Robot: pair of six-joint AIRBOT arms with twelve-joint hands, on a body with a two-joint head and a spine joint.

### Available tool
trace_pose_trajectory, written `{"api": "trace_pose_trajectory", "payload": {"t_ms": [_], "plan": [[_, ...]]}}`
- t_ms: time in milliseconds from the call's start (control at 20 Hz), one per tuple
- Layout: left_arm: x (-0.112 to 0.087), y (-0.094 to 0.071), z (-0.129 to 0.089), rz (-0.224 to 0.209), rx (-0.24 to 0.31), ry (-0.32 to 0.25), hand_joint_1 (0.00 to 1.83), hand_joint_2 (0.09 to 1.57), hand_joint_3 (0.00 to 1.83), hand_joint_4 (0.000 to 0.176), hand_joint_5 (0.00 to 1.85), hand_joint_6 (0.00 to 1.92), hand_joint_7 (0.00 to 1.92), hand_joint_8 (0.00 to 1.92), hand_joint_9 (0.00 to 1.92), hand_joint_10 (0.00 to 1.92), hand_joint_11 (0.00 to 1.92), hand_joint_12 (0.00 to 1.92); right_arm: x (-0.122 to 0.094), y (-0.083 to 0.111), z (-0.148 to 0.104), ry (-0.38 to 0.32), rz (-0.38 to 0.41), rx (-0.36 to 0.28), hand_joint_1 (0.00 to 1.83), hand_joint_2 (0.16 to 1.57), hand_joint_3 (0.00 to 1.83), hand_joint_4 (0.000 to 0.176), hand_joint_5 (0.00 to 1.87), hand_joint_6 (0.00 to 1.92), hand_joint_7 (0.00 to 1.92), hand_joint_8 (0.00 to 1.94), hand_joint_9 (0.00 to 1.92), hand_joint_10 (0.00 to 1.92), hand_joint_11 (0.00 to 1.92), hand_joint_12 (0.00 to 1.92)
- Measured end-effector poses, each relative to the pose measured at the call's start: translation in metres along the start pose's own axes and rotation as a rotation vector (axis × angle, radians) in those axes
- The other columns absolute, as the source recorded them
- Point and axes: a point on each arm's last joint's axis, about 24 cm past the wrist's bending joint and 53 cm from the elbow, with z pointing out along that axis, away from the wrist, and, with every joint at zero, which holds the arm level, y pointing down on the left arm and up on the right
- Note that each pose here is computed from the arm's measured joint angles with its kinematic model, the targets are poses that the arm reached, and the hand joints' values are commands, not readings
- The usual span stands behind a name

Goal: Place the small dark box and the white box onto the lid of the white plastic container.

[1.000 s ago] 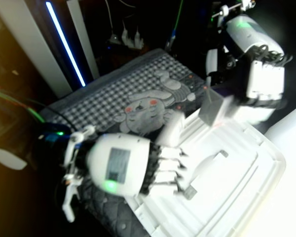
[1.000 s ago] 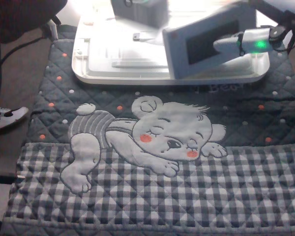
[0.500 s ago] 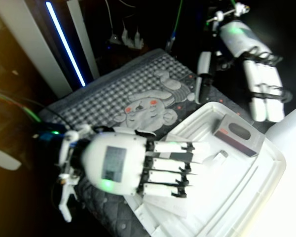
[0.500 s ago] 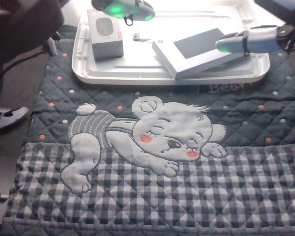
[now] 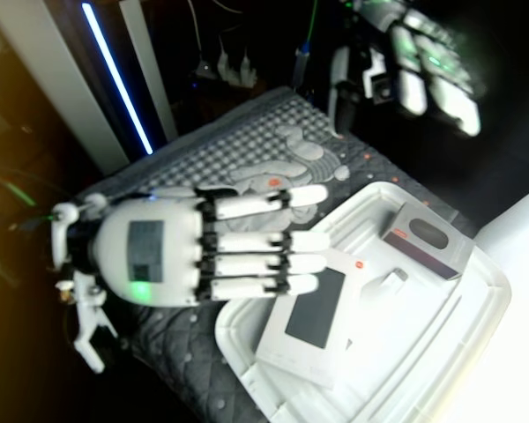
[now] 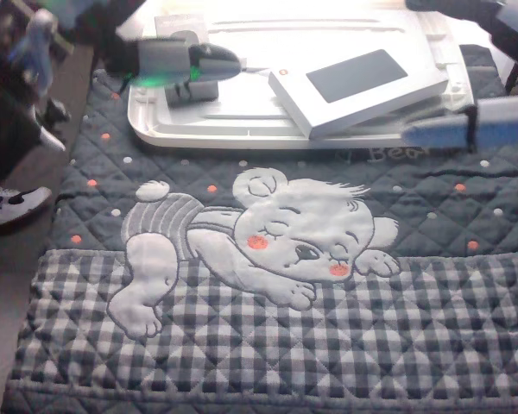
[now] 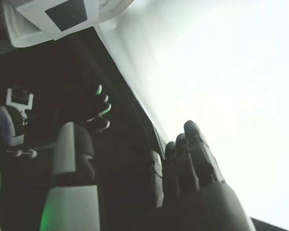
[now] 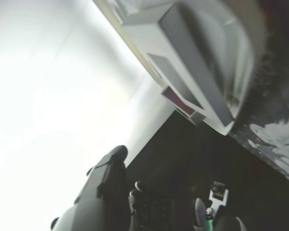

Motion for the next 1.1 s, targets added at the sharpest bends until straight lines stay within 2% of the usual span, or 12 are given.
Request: {"api": "trace_pose_trajectory", "payload": {"t_ms": [50,100,150,200,300,500,550,650,700,750,800,1100], "plan": [[0.0,0.0,-0.007,-0.008,0.003,-0.007,1.24,0.92,0.0,0.064,0.28,0.0,0.19,0.0,0.17,0.01,0.21,0.04,0.0,0.003,-0.005,-0.005,0.004,-0.016,1.03,0.87,0.01,0.176,0.17,0.01,0.08,0.0,0.14,0.0,0.07,0.34],[0.001,0.003,-0.016,-0.013,-0.003,-0.01,1.19,0.92,0.0,0.116,0.32,0.0,0.23,0.0,0.23,0.01,0.26,0.05,0.0,0.006,-0.009,-0.009,0.012,-0.027,1.09,0.91,0.02,0.176,0.17,0.01,0.02,0.0,0.08,0.0,0.04,0.32],[0.002,0.004,-0.022,-0.024,-0.008,-0.011,1.19,0.92,0.0,0.116,0.32,0.0,0.23,0.0,0.23,0.01,0.26,0.05,0.001,0.01,-0.011,-0.008,0.015,-0.041,1.09,0.91,0.02,0.176,0.17,0.01,0.02,0.0,0.08,0.0,0.04,0.32],[0.002,0.003,-0.03,-0.03,-0.009,-0.016,1.15,0.89,0.0,0.069,0.28,0.0,0.24,0.01,0.28,0.02,0.34,0.08,0.003,0.015,-0.014,-0.01,0.024,-0.062,0.99,0.87,0.0,0.176,0.2,0.0,0.13,0.01,0.18,0.01,0.23,0.36],[0.0,-0.003,-0.039,-0.036,0.006,-0.029,1.18,0.88,0.0,0.079,0.28,0.0,0.24,0.0,0.27,0.01,0.3,0.06,0.01,0.018,-0.021,-0.004,0.041,-0.082,1.0,0.86,0.0,0.176,0.21,0.01,0.16,0.01,0.17,0.0,0.2,0.35],[-0.005,-0.01,-0.057,-0.044,0.022,-0.053,1.22,0.88,0.0,0.049,0.28,0.0,0.21,0.0,0.23,0.0,0.24,0.03,0.022,0.02,-0.034,0.013,0.064,-0.096,0.99,0.87,0.0,0.176,0.23,0.0,0.22,0.01,0.21,0.01,0.15,0.38],[-0.005,-0.012,-0.062,-0.045,0.027,-0.055,1.26,0.89,0.0,0.053,0.25,0.0,0.18,0.0,0.22,0.0,0.22,0.02,0.019,0.021,-0.037,0.0,0.069,-0.101,0.95,0.87,0.0,0.13,0.23,0.0,0.27,0.0,0.24,0.0,0.17,0.42],[-0.005,-0.013,-0.069,-0.046,0.022,-0.049,1.28,0.89,0.0,0.063,0.25,0.0,0.19,0.01,0.23,0.01,0.22,0.02,0.017,0.025,-0.041,-0.009,0.074,-0.113,0.97,0.88,0.0,0.121,0.23,0.0,0.28,0.0,0.25,0.0,0.18,0.44],[-0.006,-0.012,-0.072,-0.044,0.017,-0.046,1.28,0.89,0.0,0.052,0.22,0.0,0.24,0.02,0.29,0.02,0.25,0.04,0.017,0.027,-0.044,-0.009,0.077,-0.116,1.07,0.89,0.0,0.082,0.2,0.0,0.31,0.0,0.32,0.01,0.19,0.5],[-0.008,-0.012,-0.074,-0.041,0.015,-0.047,1.28,0.89,0.0,0.052,0.22,0.0,0.24,0.02,0.29,0.02,0.25,0.04,0.017,0.028,-0.044,-0.007,0.077,-0.12,1.07,0.89,0.0,0.082,0.2,0.0,0.31,0.0,0.32,0.01,0.19,0.5],[-0.008,-0.012,-0.077,-0.042,0.01,-0.044,1.31,0.88,0.0,0.007,0.24,0.0,0.26,0.0,0.33,0.01,0.27,0.05,0.018,0.029,-0.044,-0.008,0.08,-0.121,1.09,0.89,0.0,0.078,0.17,0.0,0.31,0.0,0.33,0.0,0.12,0.7],[-0.011,-0.021,-0.088,-0.054,0.029,-0.067,1.17,1.0,0.02,0.0,0.13,0.0,0.16,0.0,0.15,0.0,0.1,0.01,0.019,0.035,-0.059,-0.014,0.098,-0.139,0.95,0.89,0.0,0.083,0.18,0.0,0.34,0.0,0.4,0.0,0.21,0.6]]}}
